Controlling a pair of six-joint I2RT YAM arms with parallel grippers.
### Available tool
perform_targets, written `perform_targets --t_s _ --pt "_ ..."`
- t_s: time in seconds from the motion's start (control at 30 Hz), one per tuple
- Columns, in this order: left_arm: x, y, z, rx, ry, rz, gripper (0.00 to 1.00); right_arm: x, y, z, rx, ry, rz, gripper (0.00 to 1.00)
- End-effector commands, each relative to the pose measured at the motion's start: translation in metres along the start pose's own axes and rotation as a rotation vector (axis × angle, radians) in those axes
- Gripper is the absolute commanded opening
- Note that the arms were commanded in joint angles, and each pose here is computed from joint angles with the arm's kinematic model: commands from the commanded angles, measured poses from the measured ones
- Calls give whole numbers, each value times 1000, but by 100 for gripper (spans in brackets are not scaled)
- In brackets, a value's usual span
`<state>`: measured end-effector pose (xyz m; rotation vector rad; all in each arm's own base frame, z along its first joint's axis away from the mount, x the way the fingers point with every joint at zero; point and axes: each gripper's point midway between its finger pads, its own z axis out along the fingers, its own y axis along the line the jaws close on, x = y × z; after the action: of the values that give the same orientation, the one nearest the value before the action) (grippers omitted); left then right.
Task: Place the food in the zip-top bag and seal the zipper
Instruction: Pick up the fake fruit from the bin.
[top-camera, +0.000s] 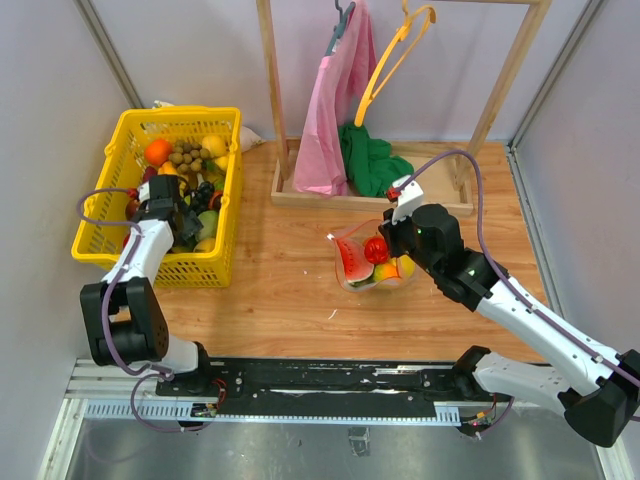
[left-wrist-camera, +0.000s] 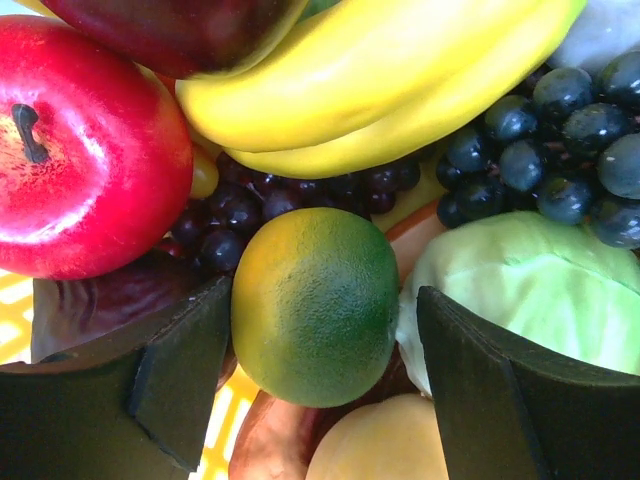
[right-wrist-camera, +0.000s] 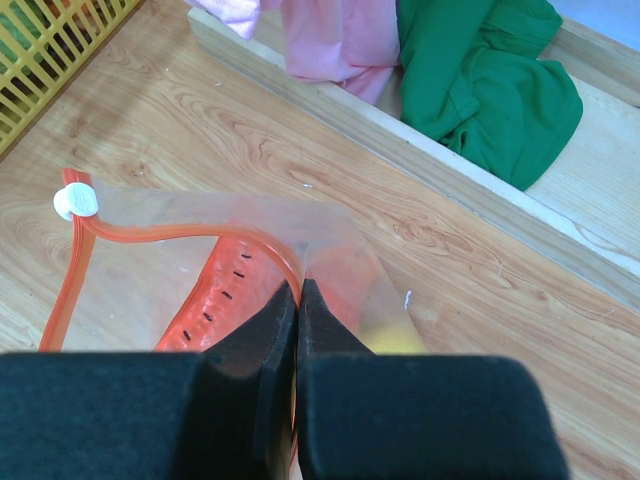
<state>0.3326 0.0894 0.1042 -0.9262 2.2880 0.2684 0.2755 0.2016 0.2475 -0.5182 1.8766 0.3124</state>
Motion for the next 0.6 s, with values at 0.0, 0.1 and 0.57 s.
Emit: perform_targets --t_s 0.0,0.1,0.57 --pt "22 0 13 8 73 12 75 -7 -3 0 2 -37 6 1" --pt "21 -2 13 20 76 12 67 -6 -3 0 2 -36 6 1" --pt "-34 -19 -39 163 -100 -10 24 -9 -2 -2 -4 -44 12 1"
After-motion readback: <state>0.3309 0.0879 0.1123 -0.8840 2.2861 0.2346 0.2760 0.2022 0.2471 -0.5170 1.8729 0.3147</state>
